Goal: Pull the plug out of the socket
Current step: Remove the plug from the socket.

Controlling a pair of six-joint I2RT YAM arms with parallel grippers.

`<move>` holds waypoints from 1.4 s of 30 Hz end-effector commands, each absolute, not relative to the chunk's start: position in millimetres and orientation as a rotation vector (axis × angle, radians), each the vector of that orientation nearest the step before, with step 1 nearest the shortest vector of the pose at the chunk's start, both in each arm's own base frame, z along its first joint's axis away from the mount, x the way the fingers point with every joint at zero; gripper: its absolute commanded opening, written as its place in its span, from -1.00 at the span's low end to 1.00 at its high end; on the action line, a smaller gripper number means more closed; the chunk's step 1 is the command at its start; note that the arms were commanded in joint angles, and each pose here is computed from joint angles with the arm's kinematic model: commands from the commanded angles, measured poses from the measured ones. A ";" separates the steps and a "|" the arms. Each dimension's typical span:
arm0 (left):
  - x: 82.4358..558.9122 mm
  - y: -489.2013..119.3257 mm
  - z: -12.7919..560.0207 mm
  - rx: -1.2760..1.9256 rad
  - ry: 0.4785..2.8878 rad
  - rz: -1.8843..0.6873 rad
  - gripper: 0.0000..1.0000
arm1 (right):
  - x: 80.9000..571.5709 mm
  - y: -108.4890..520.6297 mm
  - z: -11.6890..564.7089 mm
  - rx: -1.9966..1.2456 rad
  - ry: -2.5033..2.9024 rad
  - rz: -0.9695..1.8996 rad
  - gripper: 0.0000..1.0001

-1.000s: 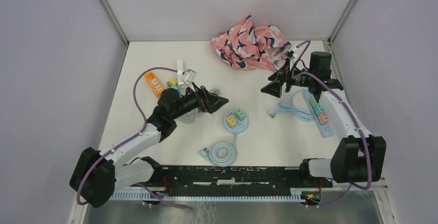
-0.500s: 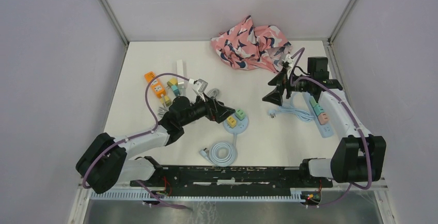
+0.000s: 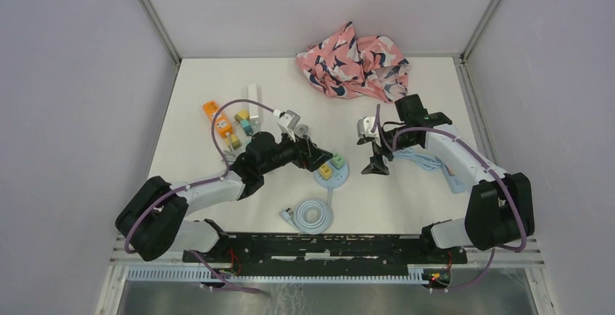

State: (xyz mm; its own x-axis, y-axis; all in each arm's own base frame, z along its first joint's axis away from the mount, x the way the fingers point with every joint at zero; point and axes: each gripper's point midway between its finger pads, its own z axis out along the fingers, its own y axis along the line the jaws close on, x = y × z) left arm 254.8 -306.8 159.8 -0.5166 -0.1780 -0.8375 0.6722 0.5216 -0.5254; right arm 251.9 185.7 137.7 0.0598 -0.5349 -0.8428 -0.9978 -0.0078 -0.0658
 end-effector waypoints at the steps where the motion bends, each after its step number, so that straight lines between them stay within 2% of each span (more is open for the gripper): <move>1: 259.5 -317.7 155.3 0.558 1.788 -0.941 0.81 | 243.8 197.9 135.0 -1.752 1.432 0.843 0.99; 7: 252.8 -307.2 125.0 0.659 1.792 -0.720 0.83 | 241.5 198.6 133.6 -1.732 1.449 0.864 0.99; 14: 241.4 -325.8 106.7 0.759 1.825 -0.730 0.69 | 244.5 199.0 133.1 -1.712 1.483 0.869 0.99; 22: 242.1 -323.1 84.7 0.796 1.880 -0.622 0.58 | 245.1 199.1 132.7 -1.705 1.496 0.874 0.99; 29: 247.5 -333.8 78.3 0.841 1.878 -0.614 0.24 | 244.6 199.2 131.0 -1.703 1.498 0.878 0.99; 30: 248.8 -334.8 78.3 0.852 1.873 -0.608 0.11 | 244.5 199.3 131.1 -1.702 1.497 0.882 0.99; 33: 249.2 -337.2 77.5 0.908 1.852 -0.591 -0.52 | 243.3 200.7 130.2 -1.700 1.492 0.896 0.98; 35: 245.0 -340.3 77.9 0.974 1.820 -0.603 -0.79 | 241.8 201.8 127.4 -1.702 1.483 0.905 0.97; 42: 212.9 -355.6 80.3 1.253 1.611 -0.739 -0.94 | 243.9 204.1 108.7 -1.762 1.448 0.827 0.96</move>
